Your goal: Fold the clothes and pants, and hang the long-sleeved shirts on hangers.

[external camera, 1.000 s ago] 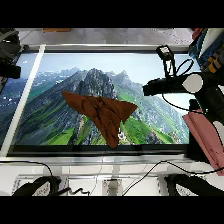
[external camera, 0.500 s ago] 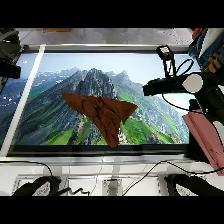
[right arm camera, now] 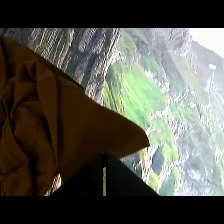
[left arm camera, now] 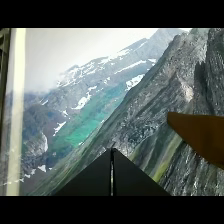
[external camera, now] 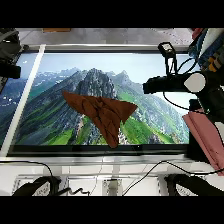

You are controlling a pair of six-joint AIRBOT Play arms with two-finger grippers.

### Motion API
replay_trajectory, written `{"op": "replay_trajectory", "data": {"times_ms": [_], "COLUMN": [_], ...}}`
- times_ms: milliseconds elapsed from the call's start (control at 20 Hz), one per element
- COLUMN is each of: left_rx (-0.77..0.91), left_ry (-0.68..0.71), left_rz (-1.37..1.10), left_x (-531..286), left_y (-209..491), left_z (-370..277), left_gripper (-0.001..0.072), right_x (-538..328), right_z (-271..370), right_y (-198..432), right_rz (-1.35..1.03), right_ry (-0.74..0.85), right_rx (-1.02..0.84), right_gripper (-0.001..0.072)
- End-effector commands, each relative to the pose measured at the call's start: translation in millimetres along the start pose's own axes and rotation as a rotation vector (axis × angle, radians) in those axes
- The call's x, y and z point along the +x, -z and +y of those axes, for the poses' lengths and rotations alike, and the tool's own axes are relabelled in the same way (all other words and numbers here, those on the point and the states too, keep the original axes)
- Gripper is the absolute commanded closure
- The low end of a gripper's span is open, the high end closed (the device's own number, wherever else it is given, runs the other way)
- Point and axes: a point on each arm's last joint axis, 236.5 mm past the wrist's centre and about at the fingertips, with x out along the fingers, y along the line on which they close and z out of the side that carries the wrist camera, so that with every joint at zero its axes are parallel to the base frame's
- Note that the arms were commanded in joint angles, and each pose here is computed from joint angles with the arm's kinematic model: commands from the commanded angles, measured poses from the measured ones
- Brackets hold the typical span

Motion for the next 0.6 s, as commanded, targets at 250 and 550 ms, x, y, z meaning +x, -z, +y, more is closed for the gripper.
{"op": "replay_trajectory", "data": {"times_ms": [250,550], "left_rx": [-0.026,-0.036], "left_ry": [0.059,0.084], "left_rz": [0.008,0.017], "left_x": [7,14], "left_y": [1,2], "left_z": [-14,-21], "left_gripper": [0.0696,0.0694], "right_x": [50,93], "right_z": [27,59], "right_y": [191,233], "right_rz": [0.502,0.425], "right_ry": [-0.187,-0.290], "right_rx": [-0.037,0.232], "right_gripper": [0.0688,0.0143]}}
